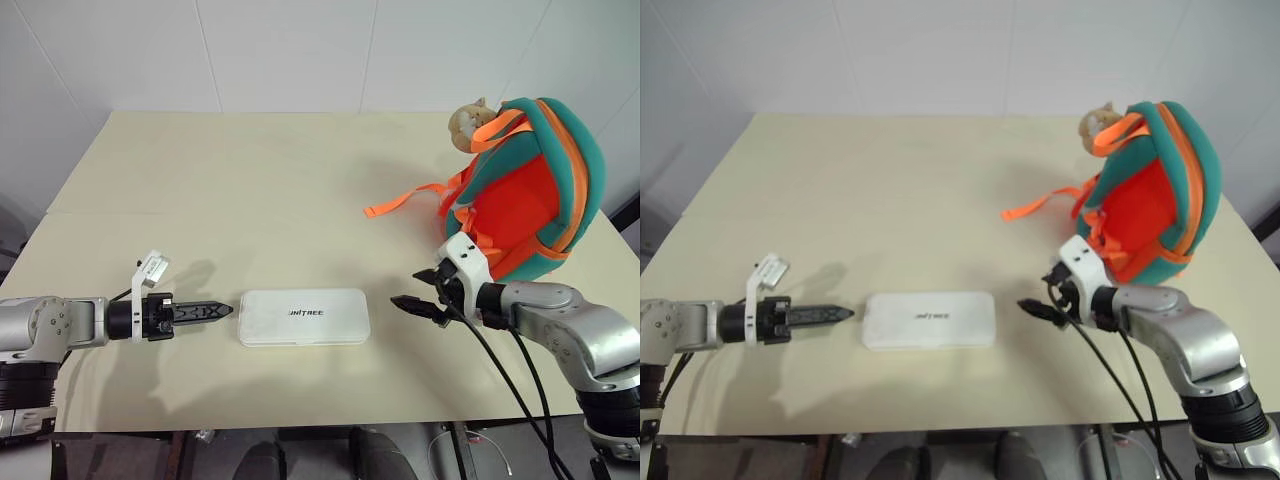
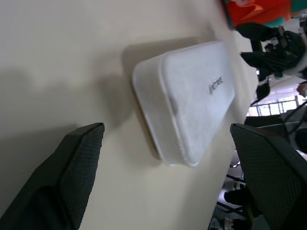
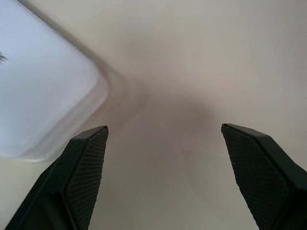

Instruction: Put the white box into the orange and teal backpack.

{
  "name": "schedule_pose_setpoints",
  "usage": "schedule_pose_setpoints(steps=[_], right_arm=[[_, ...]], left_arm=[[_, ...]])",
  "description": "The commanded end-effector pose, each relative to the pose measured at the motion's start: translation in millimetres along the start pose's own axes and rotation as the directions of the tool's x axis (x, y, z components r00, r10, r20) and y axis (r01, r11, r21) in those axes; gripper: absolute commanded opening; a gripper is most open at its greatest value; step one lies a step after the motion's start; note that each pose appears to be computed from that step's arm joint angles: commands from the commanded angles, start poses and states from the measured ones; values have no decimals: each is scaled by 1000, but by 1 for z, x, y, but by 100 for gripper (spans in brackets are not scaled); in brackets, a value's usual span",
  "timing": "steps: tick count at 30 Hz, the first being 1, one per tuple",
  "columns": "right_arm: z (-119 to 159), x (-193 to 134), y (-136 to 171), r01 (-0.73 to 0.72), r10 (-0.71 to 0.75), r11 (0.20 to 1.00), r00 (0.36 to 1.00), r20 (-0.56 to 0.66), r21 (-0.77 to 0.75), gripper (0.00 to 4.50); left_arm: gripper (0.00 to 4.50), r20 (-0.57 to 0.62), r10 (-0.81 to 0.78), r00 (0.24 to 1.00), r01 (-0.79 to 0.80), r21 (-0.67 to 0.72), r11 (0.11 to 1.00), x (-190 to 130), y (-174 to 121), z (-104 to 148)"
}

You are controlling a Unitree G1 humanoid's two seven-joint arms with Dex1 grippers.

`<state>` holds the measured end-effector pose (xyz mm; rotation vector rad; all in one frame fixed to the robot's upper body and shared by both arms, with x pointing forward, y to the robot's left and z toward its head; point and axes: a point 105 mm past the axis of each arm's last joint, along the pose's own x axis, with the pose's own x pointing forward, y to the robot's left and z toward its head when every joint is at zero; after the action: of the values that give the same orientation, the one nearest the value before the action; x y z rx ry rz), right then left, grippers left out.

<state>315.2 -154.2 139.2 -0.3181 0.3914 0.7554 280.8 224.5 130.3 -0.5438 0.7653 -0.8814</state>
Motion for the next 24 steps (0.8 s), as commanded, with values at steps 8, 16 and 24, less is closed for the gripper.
schedule_pose_setpoints(steps=[8,16,24], right_arm=[[-2,19,-3,55,-56,975,998,-2,-217,450],[1,30,13,5,-1,974,1000,19,-227,450],[-1,30,15,2,2,973,1000,20,-229,450]], left_arm=[[448,-4,-75,997,74,-42,996,7,-11,-3],[448,-47,-93,995,89,-70,994,20,-13,-9],[448,-33,-92,995,89,-87,992,36,-8,1]])
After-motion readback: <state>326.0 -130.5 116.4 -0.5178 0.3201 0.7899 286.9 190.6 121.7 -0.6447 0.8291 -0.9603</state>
